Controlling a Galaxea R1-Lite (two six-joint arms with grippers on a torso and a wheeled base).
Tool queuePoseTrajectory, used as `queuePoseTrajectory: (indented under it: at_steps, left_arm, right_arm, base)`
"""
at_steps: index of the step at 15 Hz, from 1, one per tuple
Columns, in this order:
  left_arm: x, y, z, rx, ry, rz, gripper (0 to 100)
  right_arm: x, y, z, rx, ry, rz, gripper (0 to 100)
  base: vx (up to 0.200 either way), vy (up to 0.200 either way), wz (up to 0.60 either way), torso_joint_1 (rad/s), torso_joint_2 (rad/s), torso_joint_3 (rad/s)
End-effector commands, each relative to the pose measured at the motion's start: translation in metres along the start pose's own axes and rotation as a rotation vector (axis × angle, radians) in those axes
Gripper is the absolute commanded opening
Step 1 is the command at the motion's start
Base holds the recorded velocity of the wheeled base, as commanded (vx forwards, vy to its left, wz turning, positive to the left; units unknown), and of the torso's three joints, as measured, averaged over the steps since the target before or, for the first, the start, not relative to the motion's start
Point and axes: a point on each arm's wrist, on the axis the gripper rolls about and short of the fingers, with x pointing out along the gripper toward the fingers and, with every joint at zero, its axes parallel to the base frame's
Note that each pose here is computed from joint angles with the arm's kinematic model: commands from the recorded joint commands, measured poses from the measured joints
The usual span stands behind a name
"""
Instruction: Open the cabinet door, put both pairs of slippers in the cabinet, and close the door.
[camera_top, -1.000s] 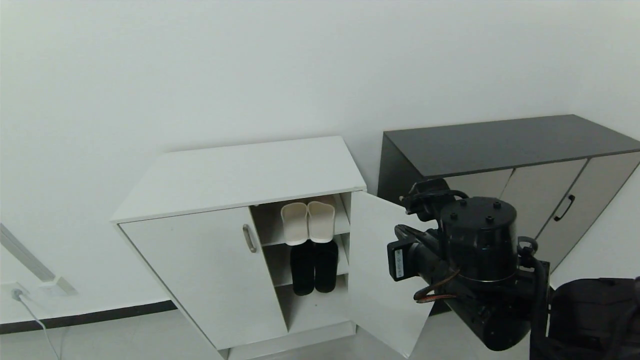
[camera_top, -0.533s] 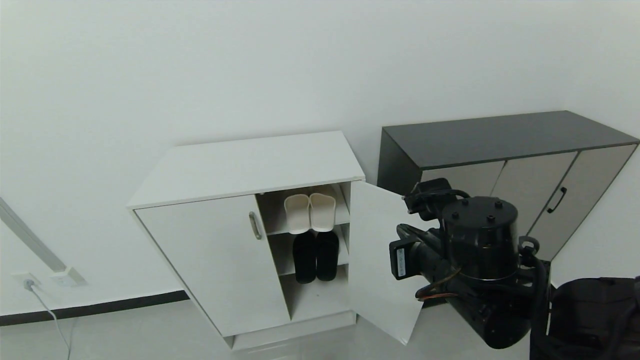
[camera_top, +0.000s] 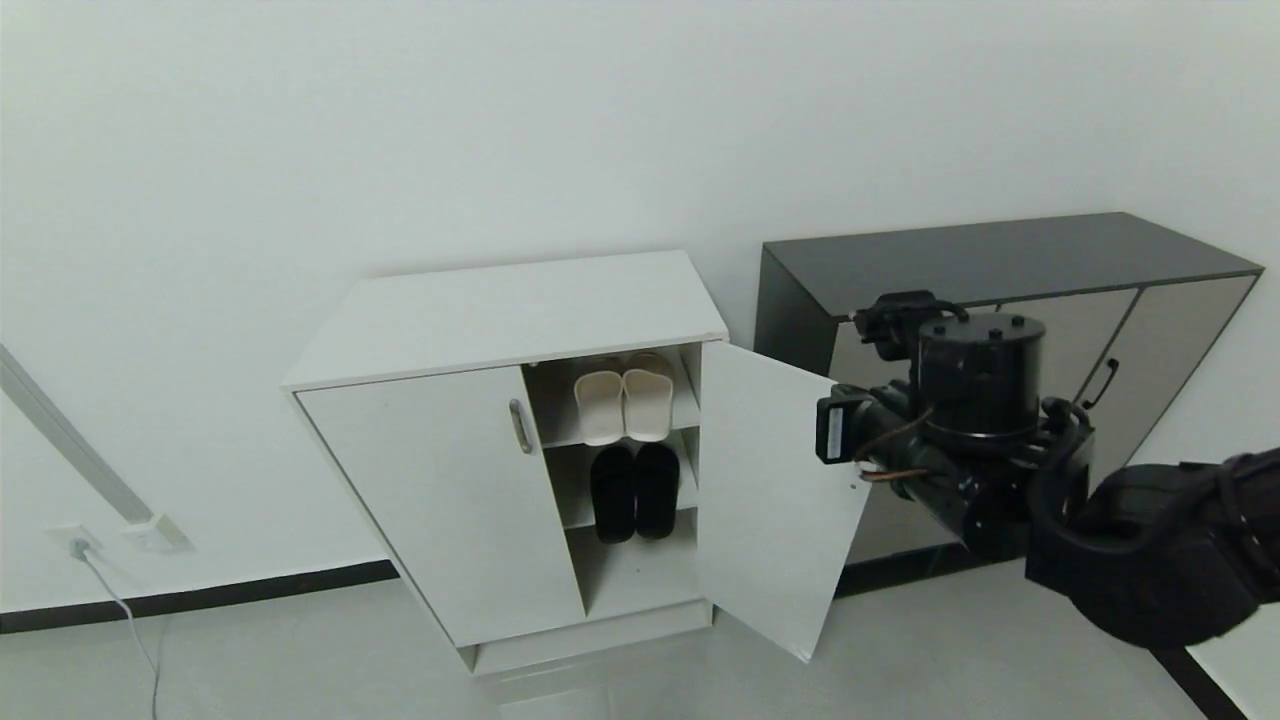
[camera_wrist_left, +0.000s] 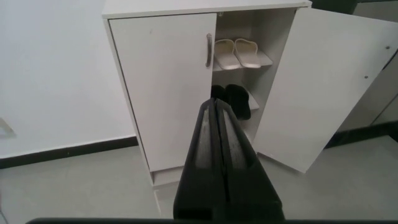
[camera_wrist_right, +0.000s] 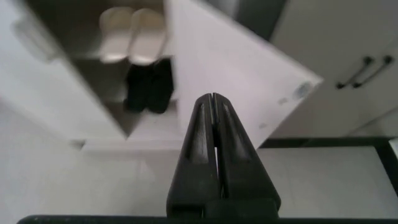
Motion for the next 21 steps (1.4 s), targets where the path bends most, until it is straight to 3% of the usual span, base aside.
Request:
queuePoseTrajectory:
  at_steps: [1, 7, 14, 21]
  left_arm:
    - [0.0, 0.0, 0.0, 0.0, 0.001, 0.0, 0]
    - [0.0, 0.0, 0.0, 0.0, 0.001, 0.002, 0]
    - [0.0, 0.0, 0.0, 0.0, 0.001, 0.0, 0]
    - [0.0, 0.0, 0.0, 0.0, 0.001, 0.0, 0]
  right_arm:
    - [0.039, -0.014, 0.003, 0.01, 0.005, -0.062, 0]
    - [0.105, -0.041, 0.012, 0.036, 0.011, -0.02, 0]
    - [0.164, -0.066, -0.013, 0.051, 0.073, -0.064, 0]
    - [0.193, -0.081, -0.012, 0.075, 0.017, -0.077, 0]
  base:
    - [0.0, 0.0, 0.0, 0.0, 0.0, 0.0]
    - [0.0, 0.0, 0.0, 0.0, 0.0, 0.0]
    - [0.0, 0.0, 0.0, 0.0, 0.0, 0.0]
    - [0.0, 0.0, 0.0, 0.0, 0.0, 0.0]
